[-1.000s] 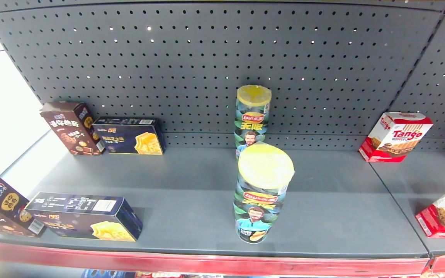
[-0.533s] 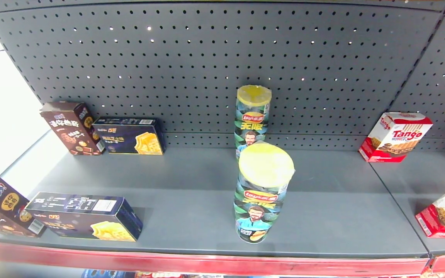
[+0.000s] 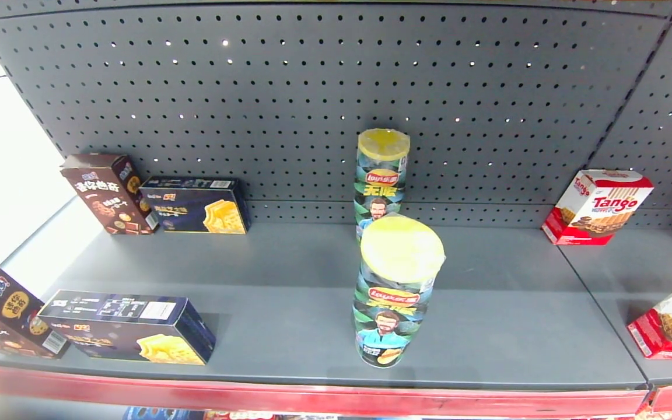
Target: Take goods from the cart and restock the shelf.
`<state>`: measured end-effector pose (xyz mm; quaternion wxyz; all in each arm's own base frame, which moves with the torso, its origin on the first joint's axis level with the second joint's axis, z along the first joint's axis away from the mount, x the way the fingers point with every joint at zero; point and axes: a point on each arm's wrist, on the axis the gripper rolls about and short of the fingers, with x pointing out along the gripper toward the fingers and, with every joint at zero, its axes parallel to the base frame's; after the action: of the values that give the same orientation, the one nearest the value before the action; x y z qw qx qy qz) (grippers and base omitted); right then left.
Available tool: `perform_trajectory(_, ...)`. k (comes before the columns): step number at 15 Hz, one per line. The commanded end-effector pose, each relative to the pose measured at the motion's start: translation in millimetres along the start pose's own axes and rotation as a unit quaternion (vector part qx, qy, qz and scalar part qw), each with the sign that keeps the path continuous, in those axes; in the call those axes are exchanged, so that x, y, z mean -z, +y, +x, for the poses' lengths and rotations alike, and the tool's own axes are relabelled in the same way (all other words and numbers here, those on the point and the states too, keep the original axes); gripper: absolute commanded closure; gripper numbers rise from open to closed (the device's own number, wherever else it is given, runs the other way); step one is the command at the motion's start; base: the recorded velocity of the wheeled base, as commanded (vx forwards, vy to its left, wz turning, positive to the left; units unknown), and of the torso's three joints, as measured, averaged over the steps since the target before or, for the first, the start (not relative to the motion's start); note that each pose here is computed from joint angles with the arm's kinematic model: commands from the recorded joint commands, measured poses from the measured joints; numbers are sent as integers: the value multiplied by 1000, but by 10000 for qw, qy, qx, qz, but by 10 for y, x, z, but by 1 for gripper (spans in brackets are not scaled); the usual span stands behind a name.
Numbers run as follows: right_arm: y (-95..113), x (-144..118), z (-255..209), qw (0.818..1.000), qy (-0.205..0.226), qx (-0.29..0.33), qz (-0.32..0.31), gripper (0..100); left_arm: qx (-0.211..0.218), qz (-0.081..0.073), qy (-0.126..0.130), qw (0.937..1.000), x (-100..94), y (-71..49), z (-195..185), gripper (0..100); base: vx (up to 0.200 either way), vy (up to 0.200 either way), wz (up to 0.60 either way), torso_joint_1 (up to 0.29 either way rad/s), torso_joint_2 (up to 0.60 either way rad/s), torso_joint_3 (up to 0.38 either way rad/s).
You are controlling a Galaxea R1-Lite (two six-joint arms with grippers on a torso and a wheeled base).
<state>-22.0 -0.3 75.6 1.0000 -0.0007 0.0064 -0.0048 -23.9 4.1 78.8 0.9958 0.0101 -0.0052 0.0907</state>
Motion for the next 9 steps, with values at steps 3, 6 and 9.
perform_trajectory(3, 1, -1, 2, 10000, 13, -25, -24, 0, 1136, -49, 43, 9935, 30, -52, 2, 0, 0, 0, 0, 0, 0, 0)
perform_trajectory(6, 1, -1, 2, 10000, 13, -25, -17, 0, 1159, 4, 37, 9933, 30, -53, 2, 0, 0, 0, 0, 0, 0, 0)
perform_trajectory(9, 1, -1, 2, 10000, 13, -25, -17, 0, 1174, 12, 43, 9931, 29, -53, 1, 0, 0, 0, 0, 0, 0, 0)
